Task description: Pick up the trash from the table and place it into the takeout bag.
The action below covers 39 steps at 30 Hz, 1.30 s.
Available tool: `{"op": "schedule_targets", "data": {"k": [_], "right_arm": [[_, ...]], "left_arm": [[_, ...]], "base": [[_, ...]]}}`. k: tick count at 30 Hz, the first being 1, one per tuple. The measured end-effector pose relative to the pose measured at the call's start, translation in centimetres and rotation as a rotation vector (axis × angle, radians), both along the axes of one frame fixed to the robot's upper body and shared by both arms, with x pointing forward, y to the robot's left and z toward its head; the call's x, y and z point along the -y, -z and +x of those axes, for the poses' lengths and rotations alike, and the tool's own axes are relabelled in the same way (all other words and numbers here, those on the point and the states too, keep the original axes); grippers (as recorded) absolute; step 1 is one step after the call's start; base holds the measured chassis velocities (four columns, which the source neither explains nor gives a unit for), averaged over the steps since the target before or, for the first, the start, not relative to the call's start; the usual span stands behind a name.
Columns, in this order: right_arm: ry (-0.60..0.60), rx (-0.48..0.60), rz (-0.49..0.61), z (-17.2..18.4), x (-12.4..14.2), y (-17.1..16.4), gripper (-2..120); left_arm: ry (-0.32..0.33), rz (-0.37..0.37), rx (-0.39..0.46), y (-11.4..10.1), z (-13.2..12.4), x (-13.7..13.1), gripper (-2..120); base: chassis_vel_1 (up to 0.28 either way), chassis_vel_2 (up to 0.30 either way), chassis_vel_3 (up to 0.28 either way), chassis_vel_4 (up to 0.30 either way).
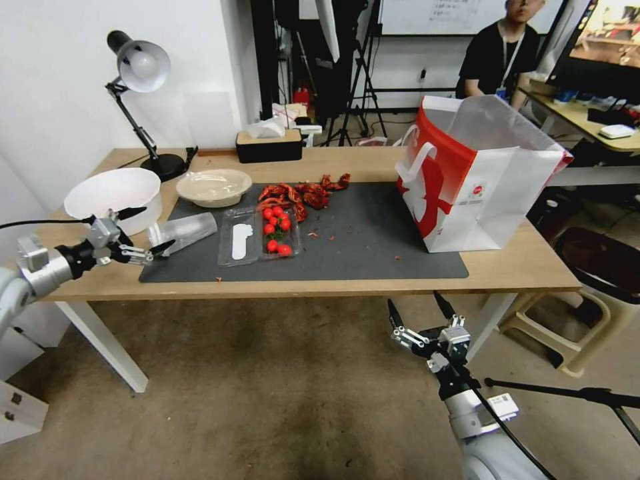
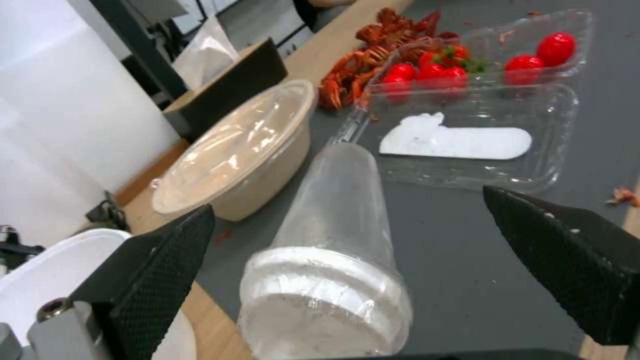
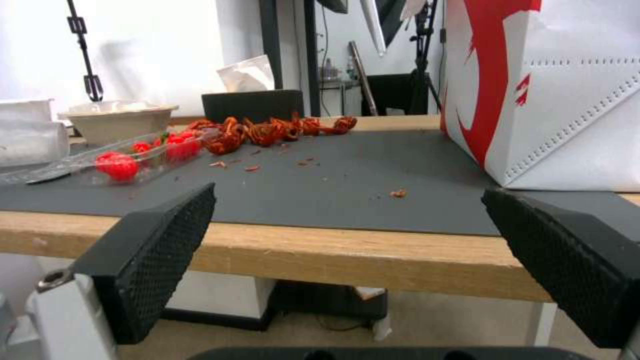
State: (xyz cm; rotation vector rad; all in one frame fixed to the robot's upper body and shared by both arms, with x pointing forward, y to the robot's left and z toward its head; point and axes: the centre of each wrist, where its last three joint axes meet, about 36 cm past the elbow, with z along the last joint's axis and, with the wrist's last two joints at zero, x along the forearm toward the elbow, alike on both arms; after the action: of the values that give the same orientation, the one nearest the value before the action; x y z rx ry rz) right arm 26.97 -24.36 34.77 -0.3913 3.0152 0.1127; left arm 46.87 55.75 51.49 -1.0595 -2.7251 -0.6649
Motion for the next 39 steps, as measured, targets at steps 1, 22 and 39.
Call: {"op": "schedule_targets", "data": {"k": [1,22,39], "right_arm": [[0.0,0.0,0.0,0.0,0.0,0.0,100],[-0.006,-0.004,-0.008,0.2,0.1,0.1,100],[0.009,-0.003,-0.015,0.5,0.2,0.1,100]], "left_arm": [[0.003,0.0,-0.005,-0.1,0.1,-0.1,100],[-0.003,-0.026,-0.078,1.7,2.5,-1.2,100],[0.027,-0.024,-0.128,3.4,4.5,-1.1,100]], "base": [[0.0,0.0,0.0,0.0],[0.0,0.0,0.0,0.0],[0.0,0.0,0.0,0.0]]}}
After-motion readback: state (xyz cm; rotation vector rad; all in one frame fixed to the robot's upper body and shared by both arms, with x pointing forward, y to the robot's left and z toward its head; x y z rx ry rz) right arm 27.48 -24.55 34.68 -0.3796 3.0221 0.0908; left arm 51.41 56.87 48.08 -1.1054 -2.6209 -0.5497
